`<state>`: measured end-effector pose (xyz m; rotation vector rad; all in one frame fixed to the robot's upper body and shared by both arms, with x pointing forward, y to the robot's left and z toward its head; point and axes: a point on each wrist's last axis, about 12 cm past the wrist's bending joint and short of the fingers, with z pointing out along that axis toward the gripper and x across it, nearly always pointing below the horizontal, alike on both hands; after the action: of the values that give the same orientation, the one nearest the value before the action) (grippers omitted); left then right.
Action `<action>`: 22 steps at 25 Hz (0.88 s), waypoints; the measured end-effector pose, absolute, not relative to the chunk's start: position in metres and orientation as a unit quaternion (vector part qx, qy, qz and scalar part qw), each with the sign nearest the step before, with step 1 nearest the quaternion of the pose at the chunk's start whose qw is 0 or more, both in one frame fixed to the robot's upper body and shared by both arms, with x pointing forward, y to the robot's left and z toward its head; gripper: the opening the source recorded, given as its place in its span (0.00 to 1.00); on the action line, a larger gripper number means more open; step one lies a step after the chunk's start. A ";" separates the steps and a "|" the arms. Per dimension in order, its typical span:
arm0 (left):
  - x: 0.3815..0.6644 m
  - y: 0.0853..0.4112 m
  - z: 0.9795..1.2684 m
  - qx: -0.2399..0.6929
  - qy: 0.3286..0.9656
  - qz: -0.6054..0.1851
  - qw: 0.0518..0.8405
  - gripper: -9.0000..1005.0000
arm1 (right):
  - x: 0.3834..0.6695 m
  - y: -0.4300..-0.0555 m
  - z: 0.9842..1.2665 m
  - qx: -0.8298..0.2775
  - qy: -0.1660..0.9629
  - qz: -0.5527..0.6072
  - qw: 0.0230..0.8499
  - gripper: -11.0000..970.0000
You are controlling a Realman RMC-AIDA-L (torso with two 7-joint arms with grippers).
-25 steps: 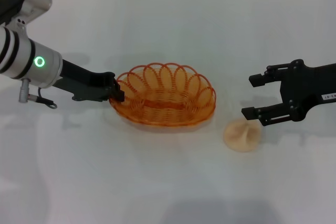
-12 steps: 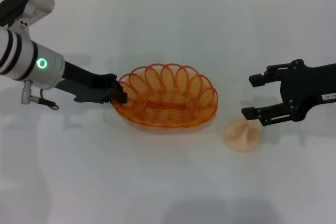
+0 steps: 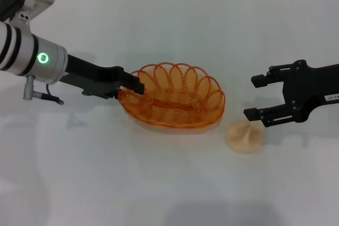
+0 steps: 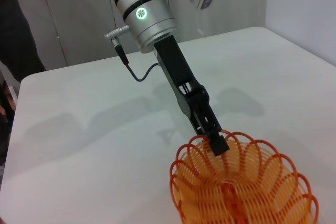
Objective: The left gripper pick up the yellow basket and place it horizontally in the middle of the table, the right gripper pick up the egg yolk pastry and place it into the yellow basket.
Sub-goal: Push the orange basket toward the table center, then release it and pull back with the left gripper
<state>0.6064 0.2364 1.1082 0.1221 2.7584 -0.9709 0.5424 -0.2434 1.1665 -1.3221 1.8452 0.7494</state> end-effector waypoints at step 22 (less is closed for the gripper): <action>0.609 0.280 1.174 0.083 0.887 -0.355 0.284 0.87 | 0.543 -0.244 1.167 -0.510 0.721 0.291 0.369 0.79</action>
<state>0.6087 0.2801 1.1745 0.2223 2.3730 -0.9488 0.5431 -0.2437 1.1673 -1.3089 1.8502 0.7461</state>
